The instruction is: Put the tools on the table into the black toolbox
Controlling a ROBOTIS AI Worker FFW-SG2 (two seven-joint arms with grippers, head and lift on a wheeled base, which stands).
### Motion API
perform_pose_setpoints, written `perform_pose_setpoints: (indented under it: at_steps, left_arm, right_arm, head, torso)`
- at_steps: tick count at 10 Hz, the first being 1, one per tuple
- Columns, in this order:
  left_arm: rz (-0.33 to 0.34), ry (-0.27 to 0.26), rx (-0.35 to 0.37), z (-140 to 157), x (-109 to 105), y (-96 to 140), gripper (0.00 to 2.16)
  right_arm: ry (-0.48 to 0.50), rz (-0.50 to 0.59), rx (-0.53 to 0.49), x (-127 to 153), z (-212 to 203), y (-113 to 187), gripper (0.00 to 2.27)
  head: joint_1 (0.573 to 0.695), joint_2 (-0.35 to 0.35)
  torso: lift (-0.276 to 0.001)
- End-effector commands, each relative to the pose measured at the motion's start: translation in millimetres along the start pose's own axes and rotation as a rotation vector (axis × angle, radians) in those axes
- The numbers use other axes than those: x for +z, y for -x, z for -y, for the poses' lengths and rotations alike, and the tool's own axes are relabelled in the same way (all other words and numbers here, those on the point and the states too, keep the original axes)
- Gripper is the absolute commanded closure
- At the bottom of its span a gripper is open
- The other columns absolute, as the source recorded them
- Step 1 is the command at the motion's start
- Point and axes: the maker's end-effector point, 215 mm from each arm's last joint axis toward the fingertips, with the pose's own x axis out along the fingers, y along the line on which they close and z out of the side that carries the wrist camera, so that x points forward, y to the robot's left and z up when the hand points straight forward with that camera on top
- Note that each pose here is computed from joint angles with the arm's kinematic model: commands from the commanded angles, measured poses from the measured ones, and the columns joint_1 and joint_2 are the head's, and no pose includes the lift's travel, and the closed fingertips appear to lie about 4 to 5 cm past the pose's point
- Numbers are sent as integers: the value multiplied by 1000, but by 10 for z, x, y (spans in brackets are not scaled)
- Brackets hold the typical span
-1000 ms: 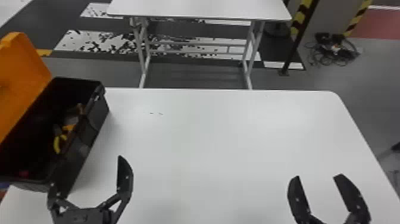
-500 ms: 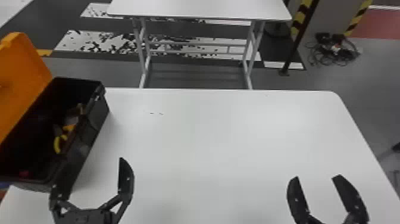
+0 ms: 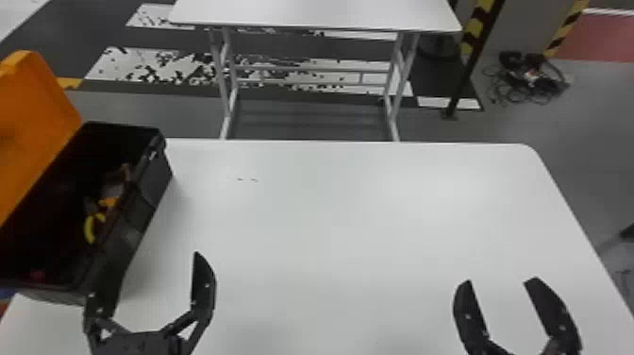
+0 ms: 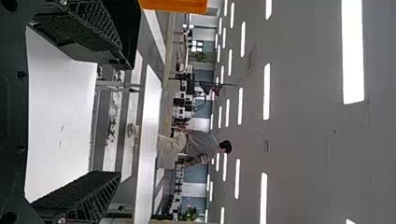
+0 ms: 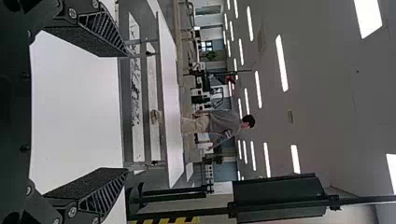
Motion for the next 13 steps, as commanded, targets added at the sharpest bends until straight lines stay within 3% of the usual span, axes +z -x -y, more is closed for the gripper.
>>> perform_pose_setpoints:
  at_steps: [1,13]
  left_arm:
    - [-17,-2,-4,15,-61,-9,36]
    - [-35,6,-7,-28,-158,-10,36]
  right_arm:
    - [0,-2,-2,-14,6,10,144]
    - [0,33,-23,3,35,77,147]
  head:
    - [695,-45]
    - [695,-53]
  torso:
    - [-75]
    - [-75]
